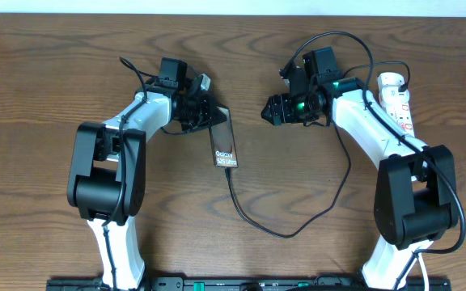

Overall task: Plug charger to phone and switch on socket
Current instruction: 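Lower the phone flat onto the table with the left gripper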

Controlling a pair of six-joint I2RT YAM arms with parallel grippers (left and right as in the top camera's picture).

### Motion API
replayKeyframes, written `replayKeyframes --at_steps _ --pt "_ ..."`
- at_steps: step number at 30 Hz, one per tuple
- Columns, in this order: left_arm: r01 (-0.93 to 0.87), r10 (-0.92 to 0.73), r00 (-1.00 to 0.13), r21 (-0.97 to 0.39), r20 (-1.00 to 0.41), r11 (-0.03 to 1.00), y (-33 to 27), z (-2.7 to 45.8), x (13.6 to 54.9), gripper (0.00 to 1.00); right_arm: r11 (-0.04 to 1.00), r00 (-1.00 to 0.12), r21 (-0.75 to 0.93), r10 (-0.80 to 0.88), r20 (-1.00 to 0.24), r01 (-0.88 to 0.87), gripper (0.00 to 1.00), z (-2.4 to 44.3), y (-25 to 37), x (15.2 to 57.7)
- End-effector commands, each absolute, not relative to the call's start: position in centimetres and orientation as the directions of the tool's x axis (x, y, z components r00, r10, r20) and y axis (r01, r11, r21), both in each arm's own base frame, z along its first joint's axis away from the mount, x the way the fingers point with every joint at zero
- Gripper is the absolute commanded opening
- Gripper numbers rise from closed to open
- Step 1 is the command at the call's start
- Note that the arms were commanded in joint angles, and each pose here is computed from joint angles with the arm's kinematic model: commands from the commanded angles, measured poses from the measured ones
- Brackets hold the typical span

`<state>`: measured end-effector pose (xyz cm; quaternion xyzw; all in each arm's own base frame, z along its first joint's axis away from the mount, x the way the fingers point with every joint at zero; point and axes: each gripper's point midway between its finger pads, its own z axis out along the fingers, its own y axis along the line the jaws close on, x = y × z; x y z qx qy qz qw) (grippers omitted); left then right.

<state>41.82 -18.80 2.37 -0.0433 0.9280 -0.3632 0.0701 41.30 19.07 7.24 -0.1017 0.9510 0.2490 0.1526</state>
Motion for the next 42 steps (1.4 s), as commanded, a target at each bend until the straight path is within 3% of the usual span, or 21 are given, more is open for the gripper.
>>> replayKeyframes --at_steps 1,6,13,25,42 --pt "-0.03 -0.134 -0.985 -0.666 -0.105 0.746 -18.5 2.0 42.1 0.07 0.856 -0.925 0.438 -0.108 -0.366 -0.273 0.72 8.4 19.2 41.5" --pt "-0.03 -0.134 -0.985 -0.666 -0.105 0.746 -18.5 2.0 42.1 0.08 0.857 -0.924 0.436 -0.108 -0.368 -0.274 0.72 8.4 19.2 41.6" --pt "-0.03 -0.134 -0.985 -0.665 -0.106 0.747 -18.4 2.0 42.1 0.34 0.858 -0.927 0.442 -0.095 -0.363 -0.261 0.72 8.4 19.2 41.6" --pt "-0.101 -0.18 -0.977 -0.491 -0.117 0.865 -15.2 -0.3 42.0 0.35 0.859 -0.93 0.442 -0.096 -0.356 -0.258 0.71 8.3 19.1 41.5" --pt "-0.153 -0.205 -0.968 -0.315 -0.142 0.937 -12.0 -1.7 41.8 0.35 0.865 -0.935 0.437 -0.096 -0.341 -0.248 0.71 8.1 18.9 41.2"
